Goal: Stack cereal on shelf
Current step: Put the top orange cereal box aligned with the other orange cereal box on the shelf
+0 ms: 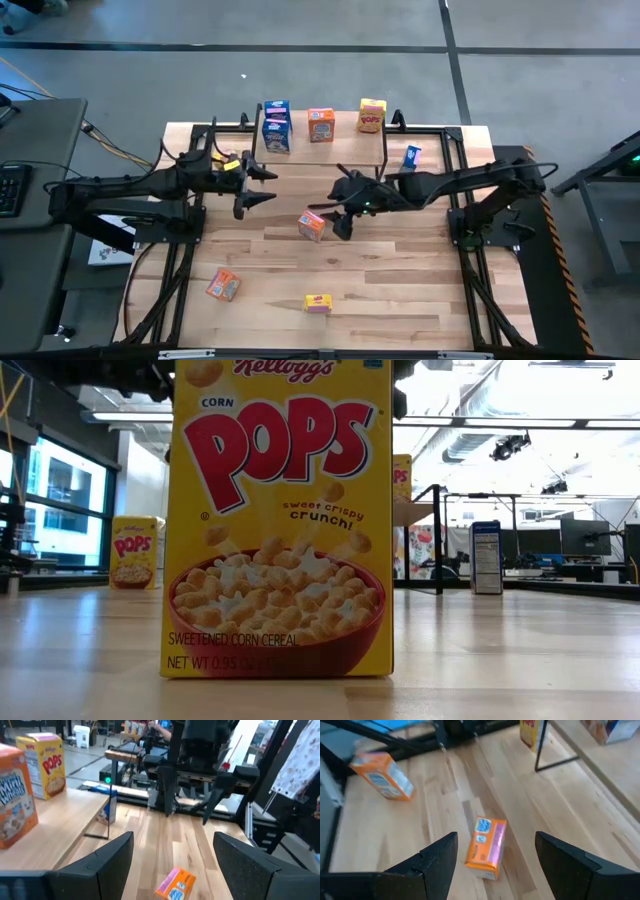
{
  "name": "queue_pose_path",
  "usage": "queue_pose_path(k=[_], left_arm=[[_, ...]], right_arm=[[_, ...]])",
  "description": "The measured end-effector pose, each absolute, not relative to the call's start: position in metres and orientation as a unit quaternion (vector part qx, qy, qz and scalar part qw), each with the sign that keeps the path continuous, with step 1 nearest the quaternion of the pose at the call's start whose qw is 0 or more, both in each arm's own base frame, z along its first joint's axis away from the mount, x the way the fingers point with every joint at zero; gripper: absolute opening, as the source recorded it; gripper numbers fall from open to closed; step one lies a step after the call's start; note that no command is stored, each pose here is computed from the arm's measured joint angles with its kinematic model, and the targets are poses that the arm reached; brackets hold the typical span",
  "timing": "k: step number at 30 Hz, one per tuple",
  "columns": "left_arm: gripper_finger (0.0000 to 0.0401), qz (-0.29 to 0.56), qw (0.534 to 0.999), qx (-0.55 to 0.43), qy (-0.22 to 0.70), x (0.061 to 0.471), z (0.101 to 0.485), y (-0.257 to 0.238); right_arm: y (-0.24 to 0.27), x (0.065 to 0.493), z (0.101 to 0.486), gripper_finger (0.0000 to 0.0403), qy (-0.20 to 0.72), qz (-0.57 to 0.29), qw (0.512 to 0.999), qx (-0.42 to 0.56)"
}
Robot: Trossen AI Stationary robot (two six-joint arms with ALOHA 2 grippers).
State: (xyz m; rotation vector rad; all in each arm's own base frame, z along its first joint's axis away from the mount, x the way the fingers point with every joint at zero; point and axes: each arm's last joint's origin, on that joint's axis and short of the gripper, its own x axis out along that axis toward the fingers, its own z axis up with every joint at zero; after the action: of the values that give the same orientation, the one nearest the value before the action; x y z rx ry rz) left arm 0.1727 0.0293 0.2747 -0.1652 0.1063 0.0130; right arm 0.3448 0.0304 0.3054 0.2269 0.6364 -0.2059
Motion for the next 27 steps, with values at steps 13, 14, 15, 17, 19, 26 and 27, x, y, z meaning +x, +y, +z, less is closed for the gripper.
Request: queue_pose_path(k=[13,14,15,17,19,26,27], left_arm=[[0.0266,0.002,0.994,-0.074,0.084,0.172,0.269,0.027],[0.0266,0.002,0.994,-0.072,0.084,0.172,0.269,0.027],[0.0266,0.002,0.994,-0.072,0.085,0.172,0.269,0.027],[0.0266,0.002,0.994,-0.072,0.086,0.172,0.268,0.027],[0.0266,0.002,0.993,-0.072,0.091,0.172,0.267,0.027],[0.0266,0.002,0.992,-0.074,0.098,0.172,0.266,0.027],[0.0266,0.002,0.992,-0.074,0.098,0.172,0.266,0.027]], right_arm=[[0.034,0.367,0.268,0.0259,0.354,-0.113,0.922,0.112],[0.034,0.368,0.266,0.0259,0.353,-0.112,0.922,0.115],[0.034,0.37,0.264,0.0259,0.356,-0.113,0.92,0.119],[0.034,0.372,0.258,0.0259,0.363,-0.115,0.917,0.119],[0.035,0.374,0.254,0.0259,0.369,-0.116,0.915,0.119],[0.038,0.378,0.247,0.0259,0.37,-0.118,0.912,0.131],[0.039,0.378,0.246,0.0259,0.371,-0.119,0.911,0.133]])
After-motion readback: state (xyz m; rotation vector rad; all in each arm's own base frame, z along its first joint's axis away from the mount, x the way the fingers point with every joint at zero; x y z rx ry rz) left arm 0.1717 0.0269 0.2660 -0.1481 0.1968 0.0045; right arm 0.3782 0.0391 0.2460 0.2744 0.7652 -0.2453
